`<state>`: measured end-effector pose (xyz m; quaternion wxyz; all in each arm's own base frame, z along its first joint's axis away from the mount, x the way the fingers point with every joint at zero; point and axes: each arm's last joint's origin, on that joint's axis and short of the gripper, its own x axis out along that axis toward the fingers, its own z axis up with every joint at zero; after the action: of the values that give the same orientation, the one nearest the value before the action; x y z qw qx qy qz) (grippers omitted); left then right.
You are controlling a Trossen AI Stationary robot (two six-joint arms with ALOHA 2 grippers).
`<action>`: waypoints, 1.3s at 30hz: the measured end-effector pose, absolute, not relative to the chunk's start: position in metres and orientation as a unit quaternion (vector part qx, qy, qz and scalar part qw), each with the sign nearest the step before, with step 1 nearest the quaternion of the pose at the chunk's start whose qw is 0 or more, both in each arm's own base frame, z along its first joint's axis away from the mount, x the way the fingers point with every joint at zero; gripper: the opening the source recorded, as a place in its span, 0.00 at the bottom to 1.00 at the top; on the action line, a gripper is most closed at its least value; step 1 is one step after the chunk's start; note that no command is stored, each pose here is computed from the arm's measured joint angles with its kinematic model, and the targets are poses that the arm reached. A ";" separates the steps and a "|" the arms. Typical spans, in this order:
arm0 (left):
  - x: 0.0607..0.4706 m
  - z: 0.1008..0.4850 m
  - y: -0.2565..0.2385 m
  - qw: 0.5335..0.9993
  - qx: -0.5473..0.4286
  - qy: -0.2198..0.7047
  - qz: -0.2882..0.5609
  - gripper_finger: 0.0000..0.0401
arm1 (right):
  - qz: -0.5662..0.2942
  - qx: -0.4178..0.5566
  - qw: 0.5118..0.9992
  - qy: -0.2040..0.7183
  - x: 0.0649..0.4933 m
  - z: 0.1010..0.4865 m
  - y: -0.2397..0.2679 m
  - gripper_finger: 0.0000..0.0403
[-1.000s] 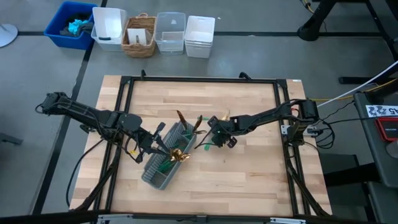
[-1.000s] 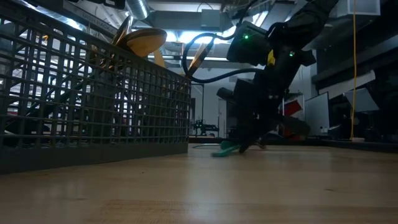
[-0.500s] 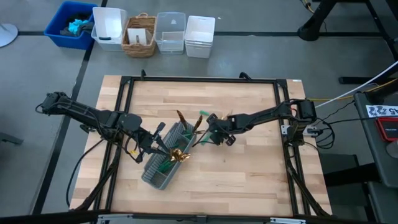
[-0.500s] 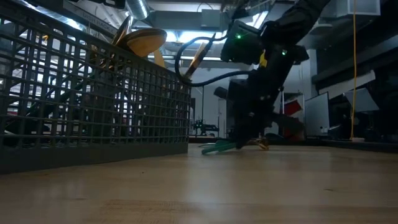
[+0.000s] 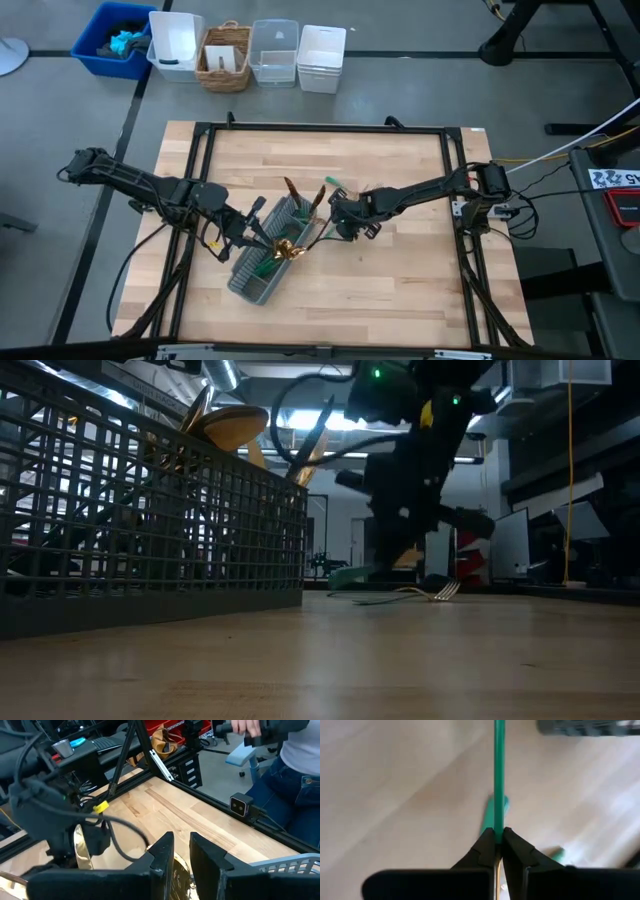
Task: Sort silverware
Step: Put the green knife into the silverware basket
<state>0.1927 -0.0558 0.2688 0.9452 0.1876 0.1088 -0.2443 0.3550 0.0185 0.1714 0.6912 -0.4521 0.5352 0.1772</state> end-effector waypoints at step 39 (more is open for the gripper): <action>0.212 0.323 0.000 0.975 0.110 -0.146 0.123 0.13 | 0.022 -0.771 0.254 0.583 0.349 0.252 0.068 0.05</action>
<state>0.2115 0.0002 0.3229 0.9754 0.1100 -0.1463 0.1229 0.3491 0.0676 0.2522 0.2542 -0.7711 0.5834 0.0220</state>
